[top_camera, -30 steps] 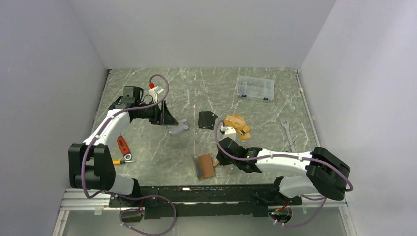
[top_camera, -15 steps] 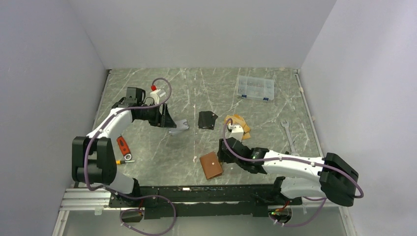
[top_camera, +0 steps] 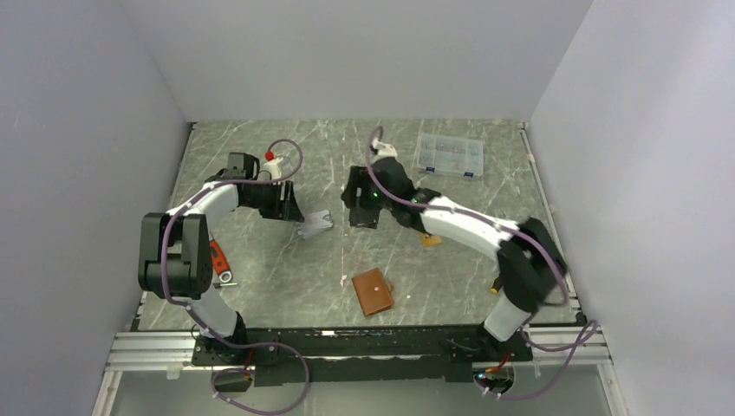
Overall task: Put the credit cards into the card holder
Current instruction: Pick up the credit card from the center of the board.
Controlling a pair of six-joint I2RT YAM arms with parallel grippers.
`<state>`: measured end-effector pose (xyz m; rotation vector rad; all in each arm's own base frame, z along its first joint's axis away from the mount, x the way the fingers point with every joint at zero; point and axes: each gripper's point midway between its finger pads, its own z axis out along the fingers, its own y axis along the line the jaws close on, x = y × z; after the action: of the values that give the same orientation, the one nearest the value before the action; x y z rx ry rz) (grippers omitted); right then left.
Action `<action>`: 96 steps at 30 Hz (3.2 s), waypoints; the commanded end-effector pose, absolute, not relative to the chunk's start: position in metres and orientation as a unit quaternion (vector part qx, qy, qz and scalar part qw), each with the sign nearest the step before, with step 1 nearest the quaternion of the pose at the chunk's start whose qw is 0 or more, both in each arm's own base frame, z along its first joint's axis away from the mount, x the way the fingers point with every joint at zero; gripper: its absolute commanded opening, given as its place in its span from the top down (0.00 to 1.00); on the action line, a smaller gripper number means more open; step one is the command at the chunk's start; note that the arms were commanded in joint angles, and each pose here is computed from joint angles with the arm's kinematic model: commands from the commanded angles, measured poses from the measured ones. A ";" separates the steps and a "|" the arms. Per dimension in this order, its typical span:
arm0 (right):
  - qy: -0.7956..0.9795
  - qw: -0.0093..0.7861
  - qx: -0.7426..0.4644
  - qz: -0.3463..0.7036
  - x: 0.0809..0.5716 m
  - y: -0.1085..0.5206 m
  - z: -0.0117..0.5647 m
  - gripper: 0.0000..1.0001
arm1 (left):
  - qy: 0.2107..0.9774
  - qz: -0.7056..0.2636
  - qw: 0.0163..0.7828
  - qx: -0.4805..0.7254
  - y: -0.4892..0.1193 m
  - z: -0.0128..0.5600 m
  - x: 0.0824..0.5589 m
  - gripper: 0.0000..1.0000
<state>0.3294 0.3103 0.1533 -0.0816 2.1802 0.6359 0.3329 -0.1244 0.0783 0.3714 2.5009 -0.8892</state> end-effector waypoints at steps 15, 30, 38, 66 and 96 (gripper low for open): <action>0.856 0.290 -0.130 0.408 0.406 0.421 0.076 0.30 | 0.885 -0.231 0.320 0.248 -0.103 0.073 0.378 0.37; 0.867 0.247 -0.106 0.421 0.371 0.412 0.043 0.35 | 0.870 -0.256 0.287 0.310 -0.122 0.055 0.382 0.35; 0.872 0.240 -0.094 0.417 0.350 0.409 0.035 0.38 | 0.862 -0.224 0.296 0.345 -0.129 0.054 0.382 0.36; 0.889 0.248 -0.058 0.380 0.354 0.400 0.017 0.53 | 0.840 -0.219 0.285 0.407 -0.157 0.052 0.393 0.44; 0.901 0.258 -0.024 0.348 0.360 0.385 0.002 0.61 | 0.855 -0.260 0.239 0.378 -0.140 0.059 0.397 0.38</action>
<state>0.3646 0.4045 0.0290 -0.1133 2.3630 1.0586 0.3933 -0.1340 0.0578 0.9972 2.3456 -0.6678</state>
